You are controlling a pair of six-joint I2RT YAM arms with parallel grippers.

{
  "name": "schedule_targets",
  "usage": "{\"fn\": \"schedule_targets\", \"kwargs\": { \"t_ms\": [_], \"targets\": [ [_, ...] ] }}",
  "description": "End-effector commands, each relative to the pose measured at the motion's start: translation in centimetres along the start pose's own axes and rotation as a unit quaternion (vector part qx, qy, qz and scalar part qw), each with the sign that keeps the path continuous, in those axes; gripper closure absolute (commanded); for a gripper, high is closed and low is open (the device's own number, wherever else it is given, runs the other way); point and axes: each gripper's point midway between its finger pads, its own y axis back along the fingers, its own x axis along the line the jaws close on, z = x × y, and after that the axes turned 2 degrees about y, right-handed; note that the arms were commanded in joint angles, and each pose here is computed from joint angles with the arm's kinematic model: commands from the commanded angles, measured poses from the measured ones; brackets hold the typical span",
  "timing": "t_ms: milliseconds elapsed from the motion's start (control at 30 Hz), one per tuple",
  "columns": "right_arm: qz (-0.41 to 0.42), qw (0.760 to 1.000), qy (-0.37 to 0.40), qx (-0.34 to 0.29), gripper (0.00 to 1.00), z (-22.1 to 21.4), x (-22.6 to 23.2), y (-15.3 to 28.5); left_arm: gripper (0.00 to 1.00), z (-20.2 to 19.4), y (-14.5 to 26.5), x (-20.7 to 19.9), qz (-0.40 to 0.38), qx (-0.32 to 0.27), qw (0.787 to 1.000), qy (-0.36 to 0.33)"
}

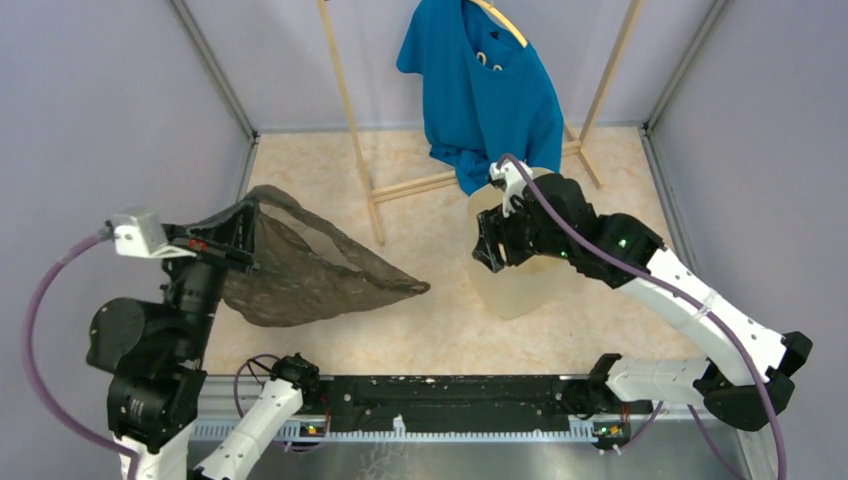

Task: Put the trash bags into the trash bin

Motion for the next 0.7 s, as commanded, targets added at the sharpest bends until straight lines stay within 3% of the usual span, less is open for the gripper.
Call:
{"fn": "schedule_targets", "kwargs": {
  "t_ms": [0, 167, 400, 567, 667],
  "targets": [
    [0.023, 0.996, 0.026, -0.082, 0.35, 5.6, 1.4, 3.0, 1.0, 6.1, -0.1, -2.4, -0.039, -0.092, 0.995, -0.007],
    [0.137, 0.98, 0.049, -0.136, 0.19, 8.8, 6.3, 4.1, 1.0, 9.0, -0.7, -3.7, -0.058, -0.129, 0.99, -0.007],
    [0.299, 0.933, 0.081, -0.181, 0.03, 9.8, 15.2, 1.4, 1.0, 10.3, -1.4, -4.8, -0.076, -0.147, 0.986, 0.001],
    [0.388, 0.9, 0.085, -0.18, 0.01, 7.8, 20.9, -1.4, 1.0, 10.7, -1.6, -5.1, -0.081, -0.151, 0.985, 0.009],
    [0.377, 0.903, 0.109, -0.175, 0.01, 6.0, 23.5, -3.5, 1.0, 10.9, -1.5, -5.0, -0.079, -0.154, 0.985, 0.011]
  ]
}}
